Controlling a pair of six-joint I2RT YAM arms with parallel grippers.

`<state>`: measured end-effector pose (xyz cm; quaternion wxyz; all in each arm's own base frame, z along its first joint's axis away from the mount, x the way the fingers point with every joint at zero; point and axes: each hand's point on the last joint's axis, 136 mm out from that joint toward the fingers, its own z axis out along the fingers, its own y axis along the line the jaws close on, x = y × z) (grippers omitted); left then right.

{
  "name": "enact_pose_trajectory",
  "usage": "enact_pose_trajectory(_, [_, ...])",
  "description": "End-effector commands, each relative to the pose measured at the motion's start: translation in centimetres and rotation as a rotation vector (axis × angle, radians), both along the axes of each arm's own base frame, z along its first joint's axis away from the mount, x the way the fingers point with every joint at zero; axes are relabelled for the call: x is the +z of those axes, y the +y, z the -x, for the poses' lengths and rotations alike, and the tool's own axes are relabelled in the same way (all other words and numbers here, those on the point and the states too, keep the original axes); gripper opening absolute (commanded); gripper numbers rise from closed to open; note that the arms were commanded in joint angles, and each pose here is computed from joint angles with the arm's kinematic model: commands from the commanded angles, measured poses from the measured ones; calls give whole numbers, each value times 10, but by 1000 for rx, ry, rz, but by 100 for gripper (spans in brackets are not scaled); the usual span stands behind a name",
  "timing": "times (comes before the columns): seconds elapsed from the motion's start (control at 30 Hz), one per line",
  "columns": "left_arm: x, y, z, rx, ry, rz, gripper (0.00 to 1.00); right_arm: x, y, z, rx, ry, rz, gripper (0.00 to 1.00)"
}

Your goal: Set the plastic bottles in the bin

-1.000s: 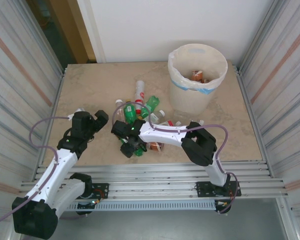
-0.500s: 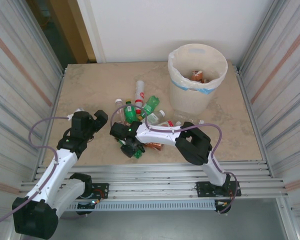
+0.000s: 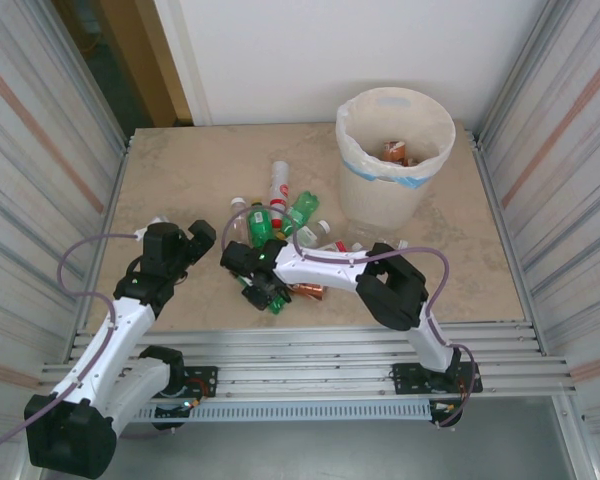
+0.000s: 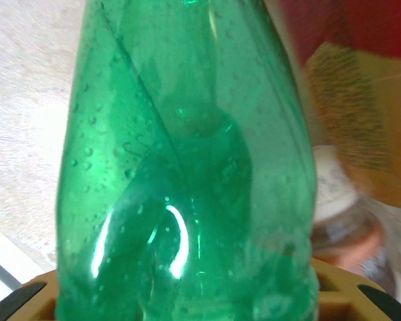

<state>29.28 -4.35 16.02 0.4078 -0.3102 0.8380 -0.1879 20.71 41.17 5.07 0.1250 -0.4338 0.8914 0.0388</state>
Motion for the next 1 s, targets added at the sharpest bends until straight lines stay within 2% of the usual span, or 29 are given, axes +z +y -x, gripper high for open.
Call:
enact_pose_trajectory(0.0, [11, 3, -1, 11, -28, 2, 99, 48, -2, -12, -12, -66, -71, 20])
enact_pose_trajectory(0.3, [16, 3, -1, 0, -39, -5, 99, 91, -16, -28, -90, -106, -169, 19])
enact_pose_trajectory(0.5, [15, -2, 5, -53, -25, -19, 99, 128, -35, -39, -145, -160, -221, 20])
enact_pose_trajectory(0.67, [24, -21, 8, -196, -73, -36, 99, 172, -61, -56, -209, -231, -266, 20])
enact_pose_trajectory(0.8, [30, -40, 17, -309, -117, -111, 99, 216, -89, -73, -273, -315, -316, 20])
enact_pose_trajectory(0.97, [37, -72, 29, -462, -175, -243, 99, 272, -145, -100, -394, -421, -357, 20])
